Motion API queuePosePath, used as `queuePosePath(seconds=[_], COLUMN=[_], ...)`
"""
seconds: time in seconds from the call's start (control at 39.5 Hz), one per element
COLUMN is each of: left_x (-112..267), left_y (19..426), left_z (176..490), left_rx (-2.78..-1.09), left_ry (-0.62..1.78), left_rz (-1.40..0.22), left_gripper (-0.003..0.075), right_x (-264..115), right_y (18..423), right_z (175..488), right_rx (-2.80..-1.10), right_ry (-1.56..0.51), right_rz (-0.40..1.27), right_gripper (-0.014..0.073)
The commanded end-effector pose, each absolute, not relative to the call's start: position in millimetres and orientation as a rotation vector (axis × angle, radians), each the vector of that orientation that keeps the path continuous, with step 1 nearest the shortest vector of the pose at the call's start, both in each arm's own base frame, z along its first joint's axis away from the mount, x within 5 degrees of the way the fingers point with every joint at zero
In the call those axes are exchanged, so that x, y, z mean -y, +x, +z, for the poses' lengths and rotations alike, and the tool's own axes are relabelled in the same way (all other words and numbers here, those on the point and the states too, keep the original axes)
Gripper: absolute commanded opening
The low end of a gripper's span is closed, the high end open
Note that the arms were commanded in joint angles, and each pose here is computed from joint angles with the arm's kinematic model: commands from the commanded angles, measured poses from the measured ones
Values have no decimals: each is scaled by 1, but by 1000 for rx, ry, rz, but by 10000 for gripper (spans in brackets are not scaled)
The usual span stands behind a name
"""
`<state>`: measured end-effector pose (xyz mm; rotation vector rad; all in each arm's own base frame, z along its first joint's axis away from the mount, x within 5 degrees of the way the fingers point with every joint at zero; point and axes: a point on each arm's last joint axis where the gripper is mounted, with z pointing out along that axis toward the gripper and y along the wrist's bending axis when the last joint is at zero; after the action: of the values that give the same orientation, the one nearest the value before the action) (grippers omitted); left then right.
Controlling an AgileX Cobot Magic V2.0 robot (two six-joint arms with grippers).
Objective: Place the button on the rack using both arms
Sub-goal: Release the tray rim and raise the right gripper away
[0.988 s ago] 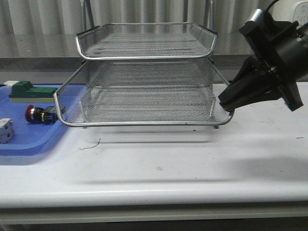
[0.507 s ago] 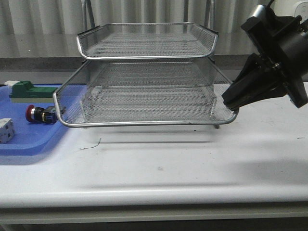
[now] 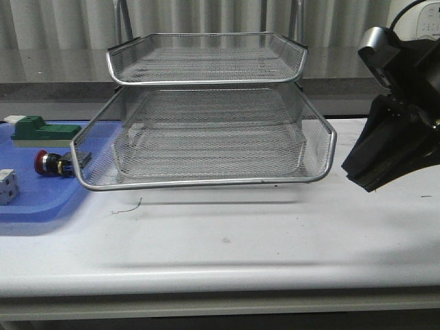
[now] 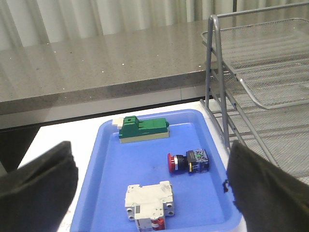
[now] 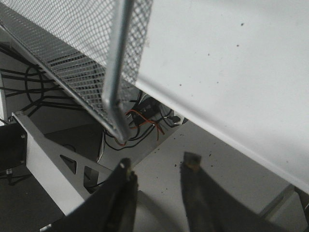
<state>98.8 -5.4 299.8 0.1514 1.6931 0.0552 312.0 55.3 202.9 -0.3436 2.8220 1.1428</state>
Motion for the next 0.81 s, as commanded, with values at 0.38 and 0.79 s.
queuePosePath(seconds=[0.38,0.79], left_x=[8,8], left_y=[100,100], left_z=[317,317], left_rx=[-1591,-1591], left_ry=[158,158], left_rz=[38,38], left_gripper=[599,599], right_x=[-58,-71], right_y=[292,274], right_z=[335,396], right_rx=[-2539,-2447], right_ry=[-433,-439], right_rz=[1064,535], right_gripper=[262,-61])
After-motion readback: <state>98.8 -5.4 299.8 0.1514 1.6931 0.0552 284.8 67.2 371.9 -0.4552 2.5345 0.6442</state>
